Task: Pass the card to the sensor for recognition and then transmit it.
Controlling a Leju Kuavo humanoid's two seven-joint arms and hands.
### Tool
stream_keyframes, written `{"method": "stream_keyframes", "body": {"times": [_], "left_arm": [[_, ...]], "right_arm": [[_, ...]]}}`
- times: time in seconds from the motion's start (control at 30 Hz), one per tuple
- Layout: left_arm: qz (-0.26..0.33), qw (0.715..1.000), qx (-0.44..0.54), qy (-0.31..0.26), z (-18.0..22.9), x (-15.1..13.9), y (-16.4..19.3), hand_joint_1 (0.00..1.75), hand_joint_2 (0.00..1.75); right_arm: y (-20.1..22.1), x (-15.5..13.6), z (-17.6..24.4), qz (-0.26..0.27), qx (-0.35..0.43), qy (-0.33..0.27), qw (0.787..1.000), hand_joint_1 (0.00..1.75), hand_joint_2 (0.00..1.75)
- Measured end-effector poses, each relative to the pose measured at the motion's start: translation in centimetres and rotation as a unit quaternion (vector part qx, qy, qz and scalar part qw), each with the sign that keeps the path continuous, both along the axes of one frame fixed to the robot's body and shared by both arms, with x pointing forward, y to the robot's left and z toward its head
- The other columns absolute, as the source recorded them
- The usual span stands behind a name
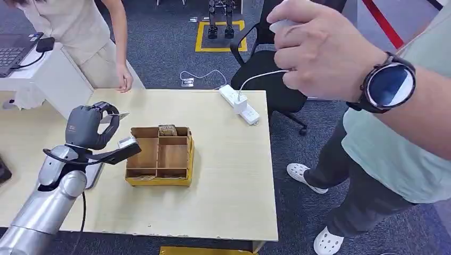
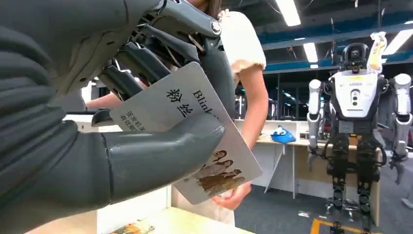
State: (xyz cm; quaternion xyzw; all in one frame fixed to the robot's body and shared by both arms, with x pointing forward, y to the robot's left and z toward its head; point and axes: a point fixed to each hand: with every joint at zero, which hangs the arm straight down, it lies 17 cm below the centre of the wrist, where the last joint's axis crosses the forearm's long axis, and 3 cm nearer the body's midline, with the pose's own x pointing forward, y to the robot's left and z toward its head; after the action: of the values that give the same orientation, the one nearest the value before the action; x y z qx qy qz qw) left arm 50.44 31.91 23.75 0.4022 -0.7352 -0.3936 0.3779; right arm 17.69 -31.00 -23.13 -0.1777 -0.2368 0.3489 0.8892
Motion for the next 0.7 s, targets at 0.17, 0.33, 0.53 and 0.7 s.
{"method": "stream_keyframes", "body": {"times": [0.17,0.33,0.53,0.7], "left_arm": [[0.022,1.0,-0.004,-0.003,0.1,0.2,1.0,1.75,1.75],[0.06,0.998,0.032,-0.016,0.0,0.4,2.4,1.75,1.75],[0.137,0.985,0.102,-0.033,-0.9,0.4,6.4,1.75,1.75],[0.184,0.974,0.127,-0.017,-2.4,0.1,10.1,1.75,1.75]], "right_arm": [[0.1,0.0,0.0,-0.003,0.002,0.0,1.0,0.0,0.0],[0.0,-0.1,0.0,-0.012,0.002,-0.002,1.0,0.0,0.0],[0.0,-0.4,-0.1,-0.019,0.005,0.0,1.0,0.0,0.0],[-0.1,-0.8,-0.2,-0.027,0.005,-0.001,1.0,0.0,0.0]]}}
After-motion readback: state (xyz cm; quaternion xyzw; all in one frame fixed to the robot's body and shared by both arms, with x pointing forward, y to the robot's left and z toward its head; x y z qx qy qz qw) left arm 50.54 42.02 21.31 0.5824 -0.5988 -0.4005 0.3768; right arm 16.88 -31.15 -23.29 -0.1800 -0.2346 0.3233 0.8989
